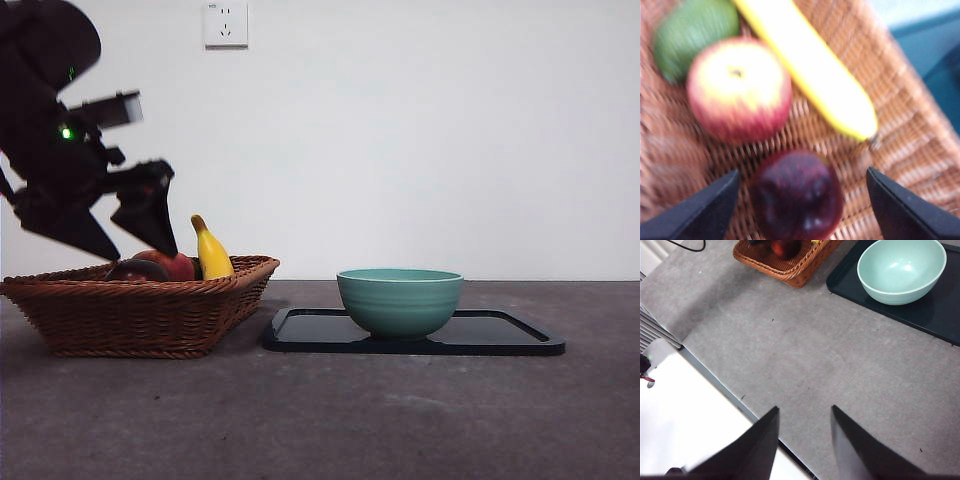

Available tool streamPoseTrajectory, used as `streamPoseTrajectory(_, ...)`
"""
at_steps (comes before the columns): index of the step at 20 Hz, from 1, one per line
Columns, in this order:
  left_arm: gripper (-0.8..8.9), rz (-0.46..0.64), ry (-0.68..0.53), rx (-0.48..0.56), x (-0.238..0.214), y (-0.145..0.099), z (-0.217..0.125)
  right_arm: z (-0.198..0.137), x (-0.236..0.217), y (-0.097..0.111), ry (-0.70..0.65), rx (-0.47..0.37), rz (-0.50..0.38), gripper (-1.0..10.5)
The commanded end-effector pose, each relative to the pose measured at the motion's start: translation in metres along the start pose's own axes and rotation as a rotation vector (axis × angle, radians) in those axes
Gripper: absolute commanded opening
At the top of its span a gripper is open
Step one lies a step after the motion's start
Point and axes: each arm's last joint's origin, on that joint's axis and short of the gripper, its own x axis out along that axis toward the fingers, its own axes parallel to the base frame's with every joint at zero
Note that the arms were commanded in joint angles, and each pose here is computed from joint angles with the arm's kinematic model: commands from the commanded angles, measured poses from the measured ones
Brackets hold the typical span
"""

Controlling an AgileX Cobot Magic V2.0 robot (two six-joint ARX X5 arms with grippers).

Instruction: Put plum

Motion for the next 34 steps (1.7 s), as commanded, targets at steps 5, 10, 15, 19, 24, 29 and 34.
streamPoseTrajectory(5,4.06,-0.008,-0.149,0.007,-0.062,-0.013,0.023,0.003,-0.001,0.001,-0.017,0.001,0.005,1.6)
streamPoseTrajectory(10,4.05,-0.223,-0.214,0.028,-0.126,-0.035,0.020,0.007,-0.001,0.002,-0.051,-0.014,0.009,1.6)
streamPoseTrajectory(15,4.05,-0.402,-0.179,0.029,-0.168,-0.046,0.003,0.009,-0.001,0.002,-0.074,-0.022,0.011,1.6)
streamPoseTrajectory(19,4.05,-0.502,-0.077,0.023,-0.187,-0.052,-0.017,0.009,0.000,0.002,-0.073,-0.017,0.011,1.6)
streamPoseTrajectory(24,4.05,-0.515,-0.016,0.041,-0.194,-0.054,-0.028,0.009,0.000,0.002,-0.073,-0.003,0.011,1.6)
streamPoseTrajectory(29,4.05,-0.514,-0.023,0.044,-0.194,-0.054,-0.027,0.009,0.000,0.002,-0.073,0.008,0.012,1.6)
streamPoseTrajectory(34,4.05,-0.514,-0.025,0.045,-0.194,-0.054,-0.027,0.009,0.000,0.000,-0.079,0.052,-0.027,1.6)
